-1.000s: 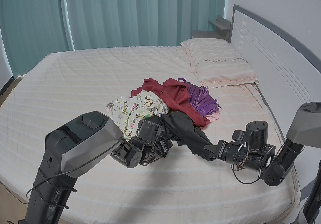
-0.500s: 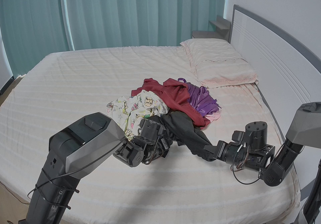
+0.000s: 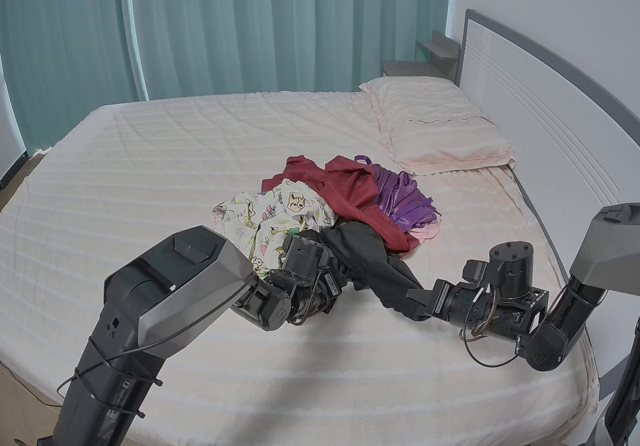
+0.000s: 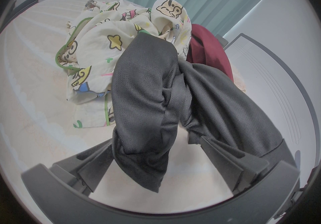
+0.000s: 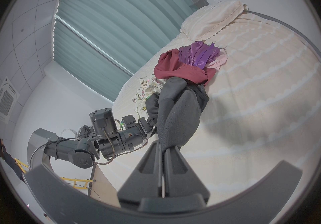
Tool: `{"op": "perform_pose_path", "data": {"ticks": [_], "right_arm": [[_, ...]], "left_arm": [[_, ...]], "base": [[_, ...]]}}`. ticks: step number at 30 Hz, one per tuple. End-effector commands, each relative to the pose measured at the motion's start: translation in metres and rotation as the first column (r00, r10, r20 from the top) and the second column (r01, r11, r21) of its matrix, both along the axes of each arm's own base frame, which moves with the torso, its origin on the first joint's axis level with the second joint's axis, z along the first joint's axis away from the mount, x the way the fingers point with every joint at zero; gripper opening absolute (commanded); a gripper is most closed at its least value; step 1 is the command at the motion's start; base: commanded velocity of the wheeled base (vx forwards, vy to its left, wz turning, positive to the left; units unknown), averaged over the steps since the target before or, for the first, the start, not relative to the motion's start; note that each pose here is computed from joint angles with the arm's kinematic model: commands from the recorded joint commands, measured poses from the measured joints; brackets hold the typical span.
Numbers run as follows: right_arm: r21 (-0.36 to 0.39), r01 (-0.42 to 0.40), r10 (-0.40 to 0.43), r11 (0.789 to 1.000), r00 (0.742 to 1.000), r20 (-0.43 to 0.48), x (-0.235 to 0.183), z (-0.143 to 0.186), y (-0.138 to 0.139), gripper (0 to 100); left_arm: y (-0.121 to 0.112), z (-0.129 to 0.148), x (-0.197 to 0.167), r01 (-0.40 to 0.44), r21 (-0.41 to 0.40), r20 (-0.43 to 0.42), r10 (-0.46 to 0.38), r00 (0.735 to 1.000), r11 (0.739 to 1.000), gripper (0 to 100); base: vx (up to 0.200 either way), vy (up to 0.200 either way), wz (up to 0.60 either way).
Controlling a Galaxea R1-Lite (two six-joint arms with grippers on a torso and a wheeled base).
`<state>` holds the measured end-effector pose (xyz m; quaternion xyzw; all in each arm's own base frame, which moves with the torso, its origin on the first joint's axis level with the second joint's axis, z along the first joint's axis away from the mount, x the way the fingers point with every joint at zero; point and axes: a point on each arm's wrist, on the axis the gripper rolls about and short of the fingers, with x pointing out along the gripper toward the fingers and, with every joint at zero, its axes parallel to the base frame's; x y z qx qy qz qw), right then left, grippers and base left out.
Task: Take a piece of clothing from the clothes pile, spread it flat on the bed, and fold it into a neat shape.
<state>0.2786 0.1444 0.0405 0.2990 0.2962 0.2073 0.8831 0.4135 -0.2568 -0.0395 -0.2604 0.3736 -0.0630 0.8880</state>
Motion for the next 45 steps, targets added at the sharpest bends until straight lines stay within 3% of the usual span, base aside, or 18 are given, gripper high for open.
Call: {"op": "perform_pose_path", "data": {"ticks": [1, 5, 10, 11, 21, 26, 30, 37, 45], "right_arm": [[0.001, -0.001, 0.001, 1.0, 1.0, 0.001, 0.0, 0.001, 0.0, 0], [0.001, -0.002, 0.002, 1.0, 1.0, 0.005, 0.0, 0.001, 0.0, 0], [0.001, -0.003, 0.003, 1.0, 1.0, 0.005, -0.001, 0.002, 0.0, 0], [0.001, -0.004, 0.004, 1.0, 1.0, 0.007, -0.001, 0.002, 0.0, 0], [0.007, -0.005, 0.004, 1.0, 0.999, 0.032, -0.005, 0.002, -0.002, 0], [0.005, 0.001, -0.001, 1.0, 0.999, 0.032, -0.005, 0.003, -0.004, 0], [0.009, 0.004, -0.004, 1.0, 0.999, 0.039, -0.006, 0.006, -0.006, 0], [0.021, -0.03, 0.029, 0.999, 0.997, 0.069, -0.025, 0.023, -0.008, 0], [0.101, -0.096, 0.072, 0.99, 0.973, 0.22, -0.05, 0.073, -0.004, 0]], "left_arm": [[-0.001, 0.001, 0.001, -0.001, 0.018, -0.005, 0.001, 1.0, 1.0, 100], [-0.003, 0.003, 0.002, -0.024, 0.091, -0.034, 0.028, 0.999, 0.996, 100], [-0.005, 0.003, 0.001, -0.022, 0.101, -0.049, 0.027, 0.998, 0.995, 100], [-0.004, 0.003, 0.001, -0.023, 0.1, -0.05, 0.028, 0.998, 0.995, 0], [-0.006, 0.003, 0.003, -0.036, 0.116, -0.038, 0.04, 0.998, 0.993, 0], [0.001, -0.002, -0.007, -0.042, 0.164, -0.089, 0.057, 0.994, 0.986, 0], [0.007, 0.028, -0.016, -0.059, 0.133, -0.087, 0.071, 0.994, 0.989, 0], [0.033, 0.111, -0.062, -0.043, -0.053, -0.106, 0.037, 0.994, 0.998, 0], [0.058, 0.195, -0.111, -0.002, -0.182, 0.046, 0.011, 0.999, 0.983, 0]], "base": [[0.0, 0.0, 0.0], [0.0, 0.0, 0.0], [0.0, 0.0, 0.0], [0.0, 0.0, 0.0], [0.0, 0.0, 0.0], [0.0, 0.0, 0.0], [0.0, 0.0, 0.0], [0.0, 0.0, 0.0], [0.0, 0.0, 0.0]]}}
